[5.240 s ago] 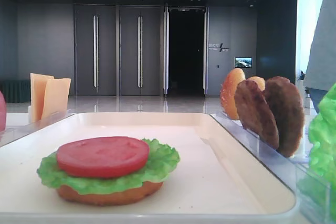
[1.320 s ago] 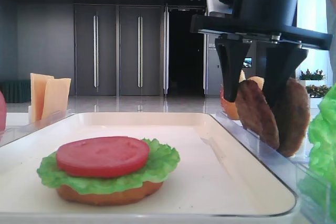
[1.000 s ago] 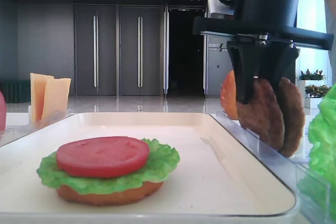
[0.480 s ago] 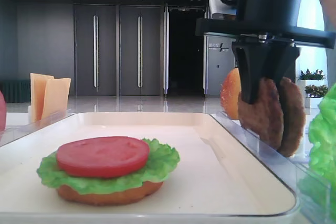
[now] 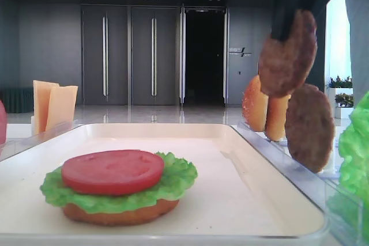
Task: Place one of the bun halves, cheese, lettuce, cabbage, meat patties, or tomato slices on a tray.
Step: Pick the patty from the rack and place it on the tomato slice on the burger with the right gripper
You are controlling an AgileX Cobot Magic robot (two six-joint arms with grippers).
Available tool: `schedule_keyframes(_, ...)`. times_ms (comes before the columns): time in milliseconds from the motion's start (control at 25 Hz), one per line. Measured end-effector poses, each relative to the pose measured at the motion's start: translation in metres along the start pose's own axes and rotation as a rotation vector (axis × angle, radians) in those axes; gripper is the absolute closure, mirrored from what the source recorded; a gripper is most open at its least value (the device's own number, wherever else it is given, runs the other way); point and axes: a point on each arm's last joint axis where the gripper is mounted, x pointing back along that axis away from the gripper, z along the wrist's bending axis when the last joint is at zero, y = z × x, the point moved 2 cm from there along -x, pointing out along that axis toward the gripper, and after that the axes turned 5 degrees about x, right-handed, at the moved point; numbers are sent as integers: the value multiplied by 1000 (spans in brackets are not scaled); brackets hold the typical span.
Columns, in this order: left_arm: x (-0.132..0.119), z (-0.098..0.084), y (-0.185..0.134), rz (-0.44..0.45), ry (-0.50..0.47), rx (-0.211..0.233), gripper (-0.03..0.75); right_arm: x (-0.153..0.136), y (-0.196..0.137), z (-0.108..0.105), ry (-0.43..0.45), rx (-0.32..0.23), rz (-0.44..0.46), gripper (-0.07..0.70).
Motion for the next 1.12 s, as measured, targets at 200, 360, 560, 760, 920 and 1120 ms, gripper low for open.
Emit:
schedule_keyframes(200, 0, 0, 0, 0, 0, 0, 451, 18, -5, 1, 11, 3, -29, 497)
schedule_keyframes(360, 0, 0, 0, 0, 0, 0, 451, 19, -6, 0, 10, 3, -22, 497)
schedule_keyframes(560, 0, 0, 0, 0, 0, 0, 451, 19, -7, 1, 16, -2, -14, 497)
schedule_keyframes(760, 0, 0, 0, 0, 0, 0, 451, 19, -15, 5, 30, -7, 50, 497)
schedule_keyframes(920, 0, 0, 0, 0, 0, 0, 451, 19, -28, 20, 18, 28, 118, 497)
schedule_keyframes(1120, 0, 0, 0, 0, 0, 0, 451, 18, -46, 53, 10, 88, 154, 497)
